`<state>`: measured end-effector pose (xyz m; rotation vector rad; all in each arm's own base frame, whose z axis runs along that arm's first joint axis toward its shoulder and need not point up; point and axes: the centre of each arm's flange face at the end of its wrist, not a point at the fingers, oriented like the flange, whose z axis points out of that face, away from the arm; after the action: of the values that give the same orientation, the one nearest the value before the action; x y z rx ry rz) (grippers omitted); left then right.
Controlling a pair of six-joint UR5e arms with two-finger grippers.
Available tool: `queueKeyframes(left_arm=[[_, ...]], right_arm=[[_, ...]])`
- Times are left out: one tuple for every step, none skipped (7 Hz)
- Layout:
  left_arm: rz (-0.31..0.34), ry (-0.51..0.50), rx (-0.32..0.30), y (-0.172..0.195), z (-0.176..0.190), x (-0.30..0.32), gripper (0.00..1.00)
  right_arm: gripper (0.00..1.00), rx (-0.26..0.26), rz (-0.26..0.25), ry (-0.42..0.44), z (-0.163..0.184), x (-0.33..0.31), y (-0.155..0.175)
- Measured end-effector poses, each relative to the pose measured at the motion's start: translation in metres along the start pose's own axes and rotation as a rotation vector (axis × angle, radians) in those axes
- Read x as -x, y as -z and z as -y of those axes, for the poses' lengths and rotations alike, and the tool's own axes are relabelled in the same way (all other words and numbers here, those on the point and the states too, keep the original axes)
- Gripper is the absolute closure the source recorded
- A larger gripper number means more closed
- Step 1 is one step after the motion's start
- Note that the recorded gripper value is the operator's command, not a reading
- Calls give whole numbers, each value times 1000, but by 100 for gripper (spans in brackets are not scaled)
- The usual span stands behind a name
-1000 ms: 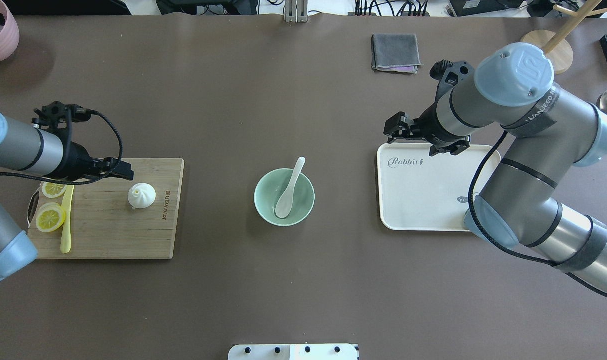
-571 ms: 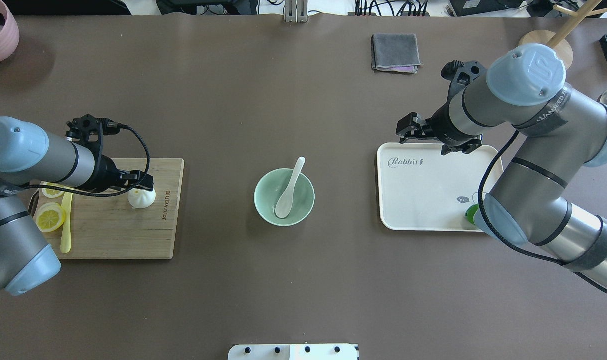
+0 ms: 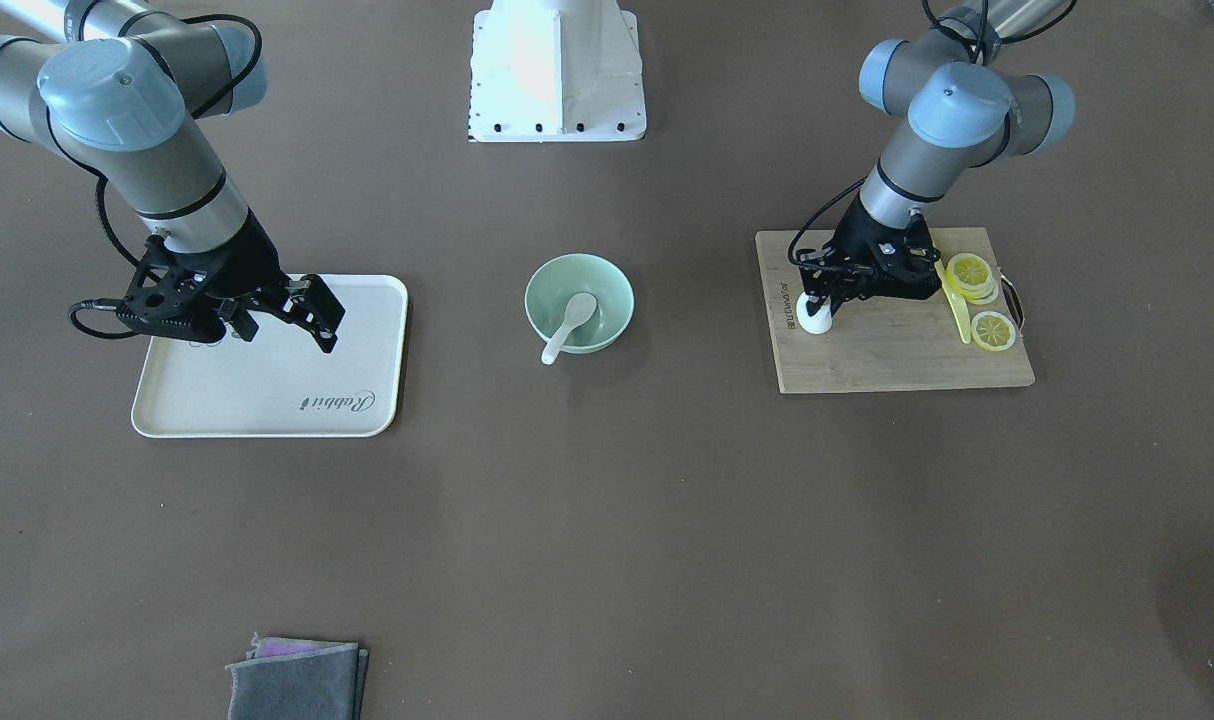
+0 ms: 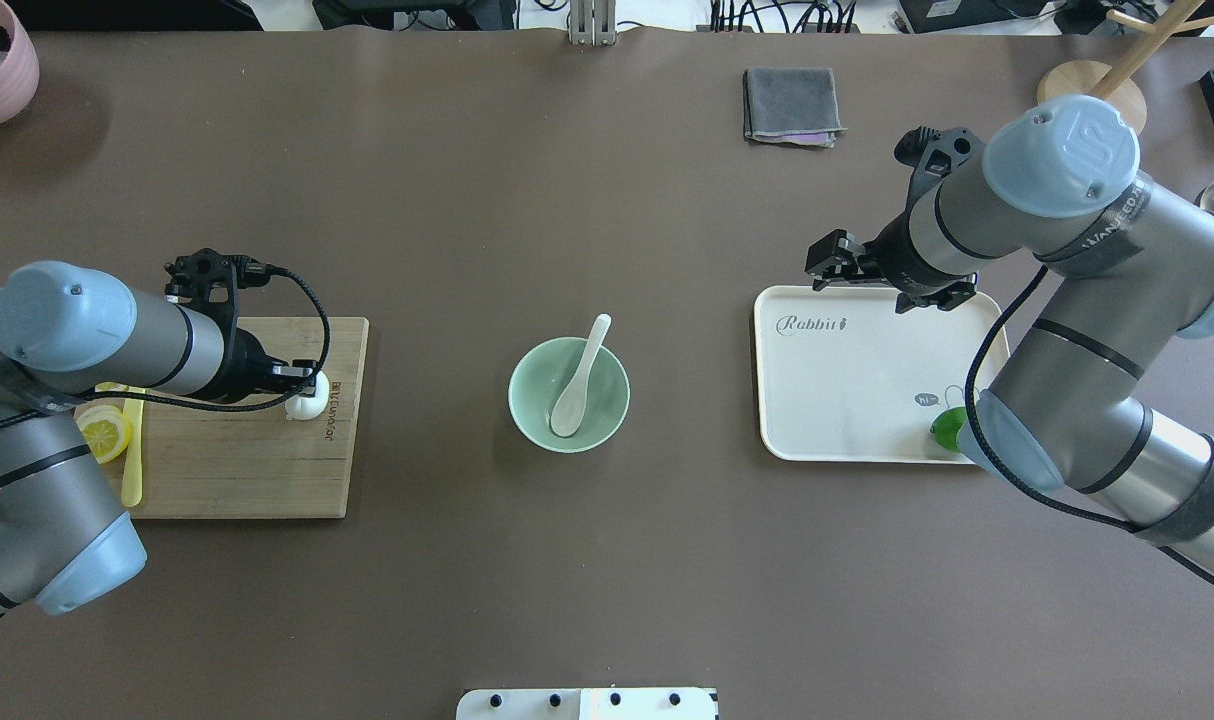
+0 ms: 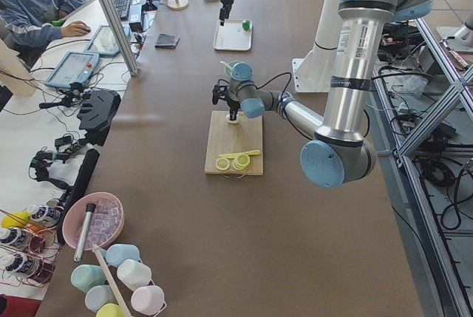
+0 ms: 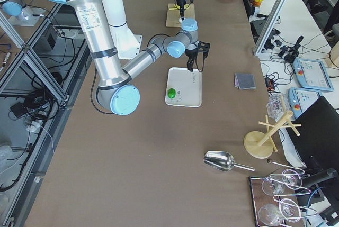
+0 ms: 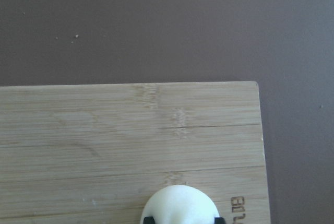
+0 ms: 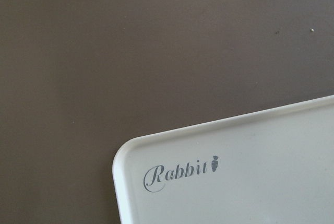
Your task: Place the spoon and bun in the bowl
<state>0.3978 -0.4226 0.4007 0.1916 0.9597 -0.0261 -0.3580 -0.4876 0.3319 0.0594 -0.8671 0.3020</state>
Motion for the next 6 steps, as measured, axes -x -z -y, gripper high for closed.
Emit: queueKeyframes(left_arm=[[-49, -7, -19, 9, 11, -34, 100], [-106, 3, -33, 18, 22, -82, 100], [-153, 22, -31, 24, 25, -130, 100], [-192, 40, -23, 31, 22, -169, 52], [-220, 55, -20, 33, 17, -200, 2], [-228, 56, -29, 28, 10, -222, 2]], right_arm=[[0, -2, -2, -3, 2, -1, 0], [0, -5, -5, -8, 4, -5, 1], [0, -8, -11, -17, 8, -11, 1], [0, -13, -20, -18, 13, -21, 2], [0, -17, -32, -7, 17, -31, 2], [0, -20, -39, 3, 20, -38, 1]])
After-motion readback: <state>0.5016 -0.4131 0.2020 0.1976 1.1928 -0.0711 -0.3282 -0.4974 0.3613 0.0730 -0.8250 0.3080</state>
